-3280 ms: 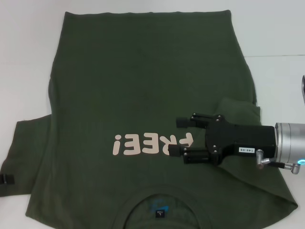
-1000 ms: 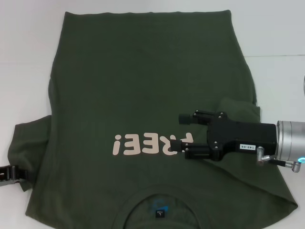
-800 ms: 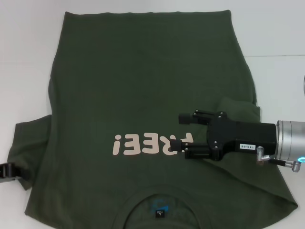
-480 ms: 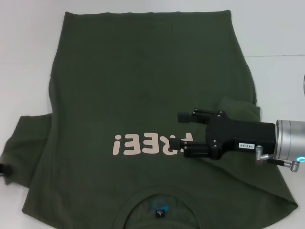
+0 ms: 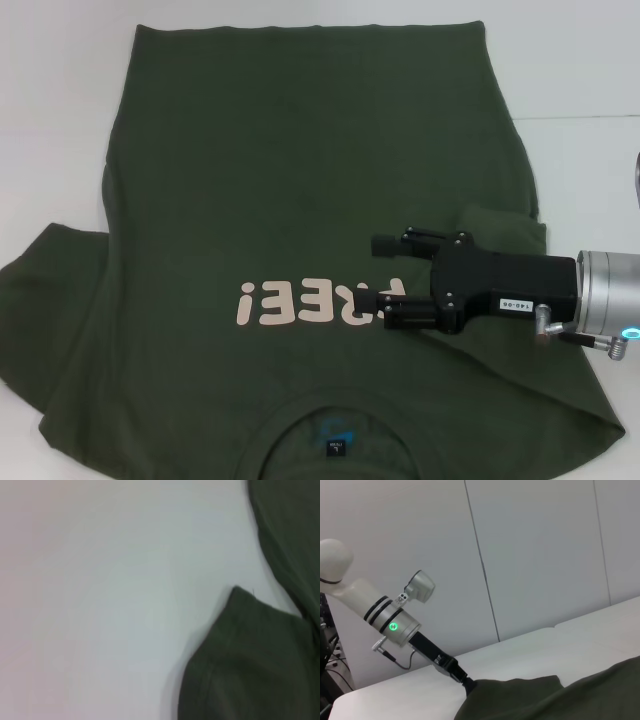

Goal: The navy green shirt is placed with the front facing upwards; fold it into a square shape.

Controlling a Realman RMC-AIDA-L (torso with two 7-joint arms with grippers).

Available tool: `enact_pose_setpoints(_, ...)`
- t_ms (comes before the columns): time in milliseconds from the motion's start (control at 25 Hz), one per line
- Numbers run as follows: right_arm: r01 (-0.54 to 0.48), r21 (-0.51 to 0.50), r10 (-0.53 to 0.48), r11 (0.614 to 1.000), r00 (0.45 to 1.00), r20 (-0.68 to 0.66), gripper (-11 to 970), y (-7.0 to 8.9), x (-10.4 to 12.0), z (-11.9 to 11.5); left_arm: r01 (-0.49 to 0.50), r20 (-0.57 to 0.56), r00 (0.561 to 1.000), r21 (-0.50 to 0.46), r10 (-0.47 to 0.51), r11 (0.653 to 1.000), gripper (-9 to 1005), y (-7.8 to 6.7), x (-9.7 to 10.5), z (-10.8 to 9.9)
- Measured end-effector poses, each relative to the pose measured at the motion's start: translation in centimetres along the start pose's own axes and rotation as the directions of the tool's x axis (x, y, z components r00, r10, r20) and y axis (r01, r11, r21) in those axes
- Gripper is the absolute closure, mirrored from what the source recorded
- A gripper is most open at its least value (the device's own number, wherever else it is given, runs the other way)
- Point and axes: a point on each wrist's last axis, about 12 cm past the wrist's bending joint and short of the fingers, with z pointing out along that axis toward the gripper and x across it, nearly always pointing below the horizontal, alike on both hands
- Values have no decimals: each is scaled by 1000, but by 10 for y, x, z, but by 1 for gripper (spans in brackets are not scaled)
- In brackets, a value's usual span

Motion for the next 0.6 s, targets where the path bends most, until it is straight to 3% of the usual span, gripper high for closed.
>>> enact_pose_setpoints(600,-8,13,8,1000,1000,2,106,-1,0,1,-27,77,996,-55,31,998,958,0,-13,-12)
